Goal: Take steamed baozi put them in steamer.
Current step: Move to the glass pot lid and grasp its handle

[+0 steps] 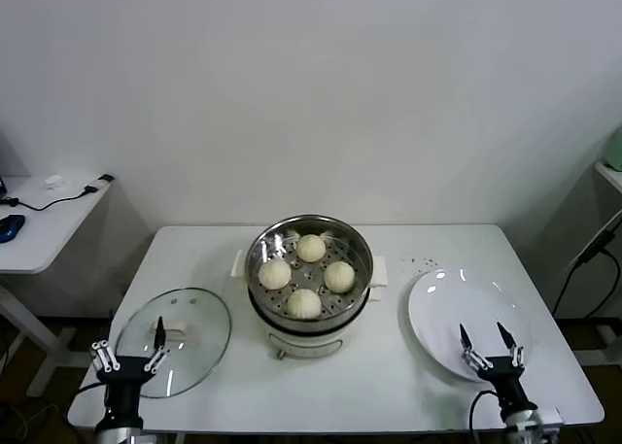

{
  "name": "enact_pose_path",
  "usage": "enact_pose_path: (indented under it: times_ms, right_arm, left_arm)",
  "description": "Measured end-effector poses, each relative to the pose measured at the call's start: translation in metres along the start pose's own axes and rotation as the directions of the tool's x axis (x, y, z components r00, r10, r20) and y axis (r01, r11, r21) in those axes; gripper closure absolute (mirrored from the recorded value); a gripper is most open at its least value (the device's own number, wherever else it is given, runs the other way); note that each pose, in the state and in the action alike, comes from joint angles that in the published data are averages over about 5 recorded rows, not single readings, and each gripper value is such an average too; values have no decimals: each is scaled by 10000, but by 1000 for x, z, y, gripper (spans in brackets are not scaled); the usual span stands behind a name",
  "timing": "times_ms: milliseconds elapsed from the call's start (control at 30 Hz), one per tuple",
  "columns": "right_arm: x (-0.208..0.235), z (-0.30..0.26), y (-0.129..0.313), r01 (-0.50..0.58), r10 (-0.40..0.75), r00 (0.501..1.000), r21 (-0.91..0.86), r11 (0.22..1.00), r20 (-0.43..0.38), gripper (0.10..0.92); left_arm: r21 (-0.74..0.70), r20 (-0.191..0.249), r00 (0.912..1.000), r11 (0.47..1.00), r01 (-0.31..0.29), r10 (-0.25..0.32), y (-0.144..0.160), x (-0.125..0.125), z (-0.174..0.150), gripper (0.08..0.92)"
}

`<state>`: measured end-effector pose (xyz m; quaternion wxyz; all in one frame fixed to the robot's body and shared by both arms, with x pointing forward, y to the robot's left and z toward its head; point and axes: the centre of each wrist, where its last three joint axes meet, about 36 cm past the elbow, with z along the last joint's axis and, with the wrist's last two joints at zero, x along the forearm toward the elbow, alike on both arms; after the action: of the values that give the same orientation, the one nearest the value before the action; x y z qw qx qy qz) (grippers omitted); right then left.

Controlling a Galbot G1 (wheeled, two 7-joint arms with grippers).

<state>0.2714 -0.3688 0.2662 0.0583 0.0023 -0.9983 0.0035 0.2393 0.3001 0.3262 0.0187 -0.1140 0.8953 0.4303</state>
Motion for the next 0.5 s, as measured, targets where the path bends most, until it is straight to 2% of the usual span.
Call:
enact_pose_path:
  times_ms: [100,233,500]
  right_arm:
    - [11,8,9,-141,141,9999,-143,9998,-52,200]
    - [23,14,19,-295,292,9995,-293,9991,-79,200]
    - [35,16,30,-599,599,9982,-503,9969,-9,200]
  left_arm:
    - [-1770,408,9990,9842,-82,157,-6,2,22,177]
    - [-3544,829,9949,9348,-250,580,-12,3,49,177]
    - [-5224,1075,9853,8507,-578,1330,-23,-1,90,177]
